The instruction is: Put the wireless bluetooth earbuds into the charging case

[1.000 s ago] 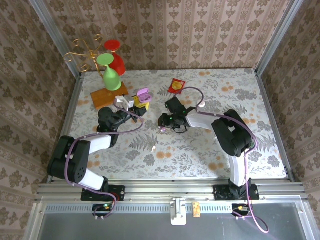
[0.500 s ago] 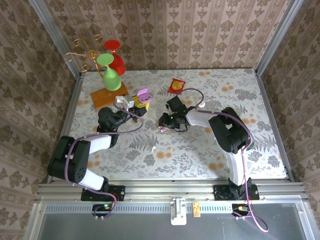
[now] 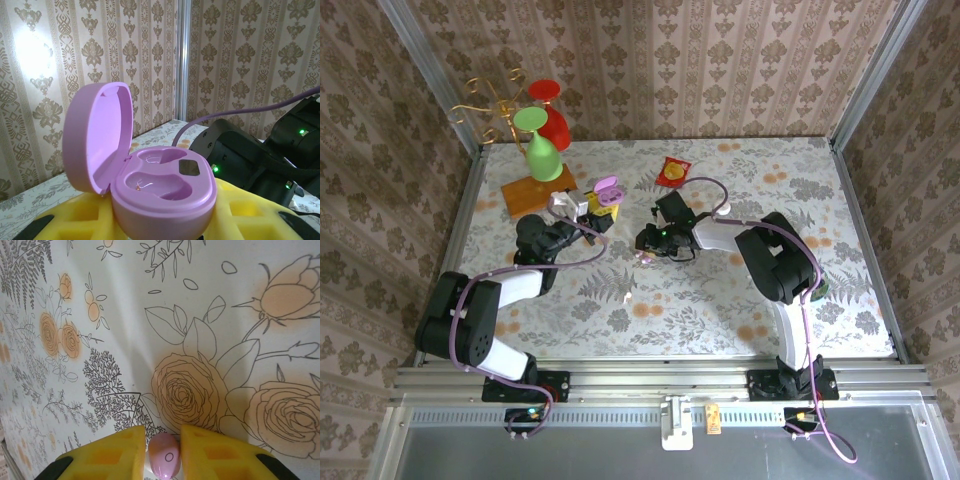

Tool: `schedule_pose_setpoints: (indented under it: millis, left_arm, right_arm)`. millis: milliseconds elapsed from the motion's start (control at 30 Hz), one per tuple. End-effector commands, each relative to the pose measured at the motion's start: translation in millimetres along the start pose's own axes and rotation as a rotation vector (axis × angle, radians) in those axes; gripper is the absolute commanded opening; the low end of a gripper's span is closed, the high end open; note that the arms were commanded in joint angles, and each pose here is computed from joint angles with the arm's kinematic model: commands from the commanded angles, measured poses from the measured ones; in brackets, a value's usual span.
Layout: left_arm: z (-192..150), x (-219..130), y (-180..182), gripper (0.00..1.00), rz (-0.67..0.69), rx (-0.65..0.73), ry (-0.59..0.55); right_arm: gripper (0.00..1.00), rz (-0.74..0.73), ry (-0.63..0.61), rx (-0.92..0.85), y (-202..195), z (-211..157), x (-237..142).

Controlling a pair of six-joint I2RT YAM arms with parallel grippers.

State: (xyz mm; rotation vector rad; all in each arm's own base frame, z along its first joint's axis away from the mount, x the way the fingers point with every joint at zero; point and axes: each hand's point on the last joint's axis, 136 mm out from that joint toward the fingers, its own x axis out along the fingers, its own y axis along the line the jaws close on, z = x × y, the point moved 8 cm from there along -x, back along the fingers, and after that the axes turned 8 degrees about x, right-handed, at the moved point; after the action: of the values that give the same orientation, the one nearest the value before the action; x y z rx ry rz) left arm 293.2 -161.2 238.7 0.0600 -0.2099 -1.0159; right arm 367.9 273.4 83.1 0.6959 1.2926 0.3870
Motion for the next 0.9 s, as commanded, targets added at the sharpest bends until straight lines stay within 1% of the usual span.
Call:
schedule_pose_setpoints:
  millis: [0, 133, 300, 400, 633, 867]
  left_arm:
    - [8, -2, -2, 0.24, -0.014, 0.053, -0.040]
    - [8, -2, -2, 0.24, -0.012, 0.053, -0.038]
    - [7, -2, -2, 0.24, -0.010, 0.054, -0.037]
    - [6, -2, -2, 0.24, -0.009, 0.053, -0.033]
    - [2, -2, -2, 0.24, -0.006, 0.055, -0.024]
    - [-4, 1, -3, 0.24, -0.019, 0.057, -0.011]
  right_arm:
    - [0.26, -0.043, 0.038, 0.005, -10, -3, 9]
    - [0.24, -0.051, 0.044, 0.003, -11, -4, 9]
    - [0.17, -0.062, 0.046, -0.031, -8, -5, 7]
    - [0.15, -0.078, 0.028, -0.052, -5, -4, 2]
    - [0.15, -0.173, -0.068, -0.122, 2, 0, -33]
    - [0.15, -0.338, -0.143, -0.137, -16, -1, -72]
